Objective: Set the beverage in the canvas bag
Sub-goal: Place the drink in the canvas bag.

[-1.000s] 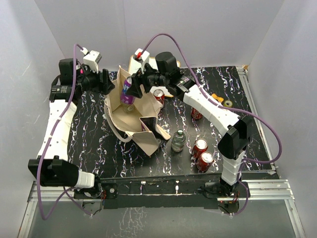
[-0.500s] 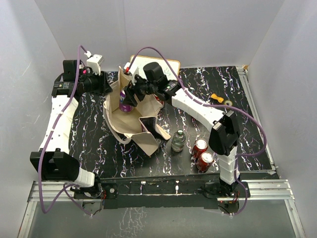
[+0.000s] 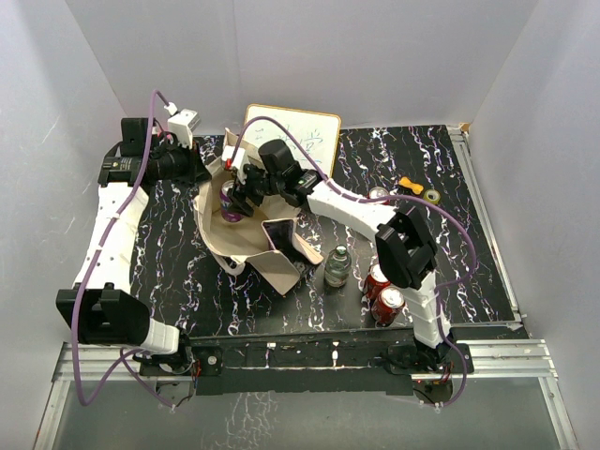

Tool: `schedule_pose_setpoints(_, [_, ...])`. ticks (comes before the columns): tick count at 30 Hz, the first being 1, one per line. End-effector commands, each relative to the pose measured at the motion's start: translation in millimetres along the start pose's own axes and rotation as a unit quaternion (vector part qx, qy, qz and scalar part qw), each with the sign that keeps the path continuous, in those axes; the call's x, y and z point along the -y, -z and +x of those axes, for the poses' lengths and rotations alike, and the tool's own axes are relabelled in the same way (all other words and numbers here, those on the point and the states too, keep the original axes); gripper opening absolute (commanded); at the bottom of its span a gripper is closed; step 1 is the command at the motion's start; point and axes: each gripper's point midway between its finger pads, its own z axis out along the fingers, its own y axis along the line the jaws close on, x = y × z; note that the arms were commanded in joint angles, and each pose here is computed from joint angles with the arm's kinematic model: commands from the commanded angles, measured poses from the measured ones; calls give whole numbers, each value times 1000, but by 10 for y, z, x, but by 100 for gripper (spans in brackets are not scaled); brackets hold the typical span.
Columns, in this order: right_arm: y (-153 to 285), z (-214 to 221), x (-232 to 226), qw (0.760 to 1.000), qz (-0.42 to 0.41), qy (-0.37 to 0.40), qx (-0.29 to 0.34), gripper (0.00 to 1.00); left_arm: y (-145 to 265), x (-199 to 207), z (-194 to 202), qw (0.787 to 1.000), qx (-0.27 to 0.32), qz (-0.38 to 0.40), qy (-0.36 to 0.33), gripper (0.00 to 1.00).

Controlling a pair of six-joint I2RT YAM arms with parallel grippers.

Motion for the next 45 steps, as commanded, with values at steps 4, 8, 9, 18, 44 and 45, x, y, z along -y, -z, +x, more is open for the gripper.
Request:
schedule_pose_setpoints(4, [-191,-227,221,993,27,90,78,8,-108,104,398,996,-67,36,53,0])
schedule_pose_setpoints(8, [-307,-139,258,991,28,102,84,8,-141,156,451,993,-80,55,70,0])
schedule_pose_setpoints(9, [-337,-134,277,991,30,100,86,8,-153,158,453,992,-81,57,75,0])
schedule_pose_setpoints(18, [-552,20,308,991,16,93,90,8,-269,86,356,989,-81,69,104,0])
schedule_pose_setpoints(44, [-299,-165,575,957,115,228,139,8,-257,143,-310,978,-57,95,178,0])
schedule_pose_setpoints(45, [-310,-166,582,956,117,229,140,8,-250,155,-293,977,-60,98,179,0])
